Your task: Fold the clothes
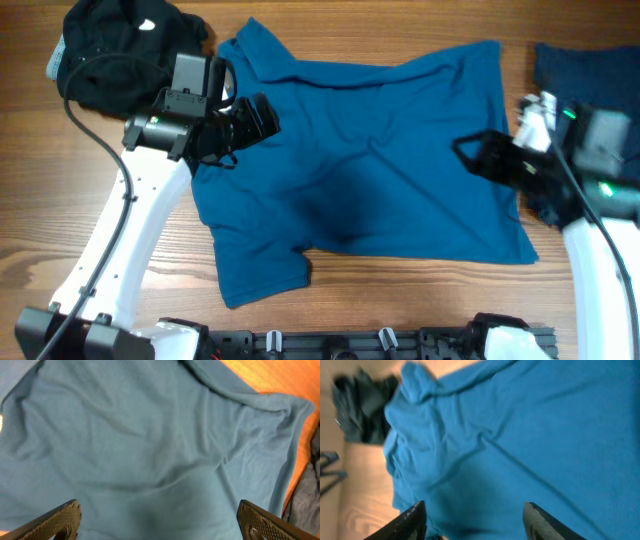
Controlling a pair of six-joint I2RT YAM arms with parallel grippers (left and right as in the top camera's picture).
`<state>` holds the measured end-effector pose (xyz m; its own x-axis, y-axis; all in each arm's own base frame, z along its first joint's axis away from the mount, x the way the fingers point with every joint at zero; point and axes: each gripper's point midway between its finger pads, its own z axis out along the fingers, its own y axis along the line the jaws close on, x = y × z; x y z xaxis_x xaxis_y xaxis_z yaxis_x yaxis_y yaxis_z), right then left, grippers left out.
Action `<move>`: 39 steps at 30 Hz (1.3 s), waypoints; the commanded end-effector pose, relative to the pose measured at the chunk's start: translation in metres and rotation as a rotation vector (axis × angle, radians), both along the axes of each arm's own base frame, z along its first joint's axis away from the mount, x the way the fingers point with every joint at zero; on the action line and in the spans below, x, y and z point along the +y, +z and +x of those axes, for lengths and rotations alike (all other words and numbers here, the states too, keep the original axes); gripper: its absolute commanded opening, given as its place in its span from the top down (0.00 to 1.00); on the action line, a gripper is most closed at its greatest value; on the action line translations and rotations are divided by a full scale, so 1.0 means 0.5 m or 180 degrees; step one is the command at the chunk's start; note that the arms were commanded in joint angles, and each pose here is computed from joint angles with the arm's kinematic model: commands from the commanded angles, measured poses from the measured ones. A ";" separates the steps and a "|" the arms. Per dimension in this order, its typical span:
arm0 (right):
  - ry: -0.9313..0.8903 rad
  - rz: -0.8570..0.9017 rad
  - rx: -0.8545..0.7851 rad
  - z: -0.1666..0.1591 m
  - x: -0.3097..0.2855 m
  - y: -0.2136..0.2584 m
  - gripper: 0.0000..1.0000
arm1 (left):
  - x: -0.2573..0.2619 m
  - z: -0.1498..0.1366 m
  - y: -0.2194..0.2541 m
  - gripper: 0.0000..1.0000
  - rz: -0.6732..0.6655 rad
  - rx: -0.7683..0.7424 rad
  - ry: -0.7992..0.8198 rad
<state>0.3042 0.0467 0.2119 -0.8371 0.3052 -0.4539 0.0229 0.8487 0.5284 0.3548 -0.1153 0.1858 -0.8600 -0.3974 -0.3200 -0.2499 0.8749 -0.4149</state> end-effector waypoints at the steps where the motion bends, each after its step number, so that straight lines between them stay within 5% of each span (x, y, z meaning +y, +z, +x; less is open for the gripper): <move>1: 0.0140 -0.0335 0.0338 0.071 0.037 -0.062 0.33 | -0.012 0.036 -0.042 0.00 0.0042 0.0035 -0.0129; 8: 0.0118 -0.0314 0.0922 0.140 0.040 -0.178 0.28 | -0.025 0.069 -0.128 0.00 0.0084 0.0241 -0.0213; 16: -0.0446 -0.0869 0.1307 0.097 -0.049 -0.200 0.13 | -0.002 0.041 -0.118 0.00 0.0177 0.0350 -0.0157; 23: -0.0473 -0.0931 0.1380 0.033 -0.055 -0.148 0.00 | 0.015 -0.042 -0.033 0.00 0.0076 0.0409 0.0054; 31: -0.0476 -0.0926 0.1348 -0.063 -0.054 -0.067 0.01 | 0.006 -0.168 0.128 0.00 -0.0065 -0.0166 -0.0117; 39: -0.0758 -0.0888 0.1246 -0.156 -0.064 0.001 0.00 | 0.041 -0.321 0.145 0.00 -0.0177 0.0199 0.0191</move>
<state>0.2325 0.0223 0.1965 -0.9203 0.3571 -0.1596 0.3232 0.9241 0.2041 0.2070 -0.0997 0.2585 -0.8686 -0.4049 -0.2856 -0.2539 0.8586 -0.4453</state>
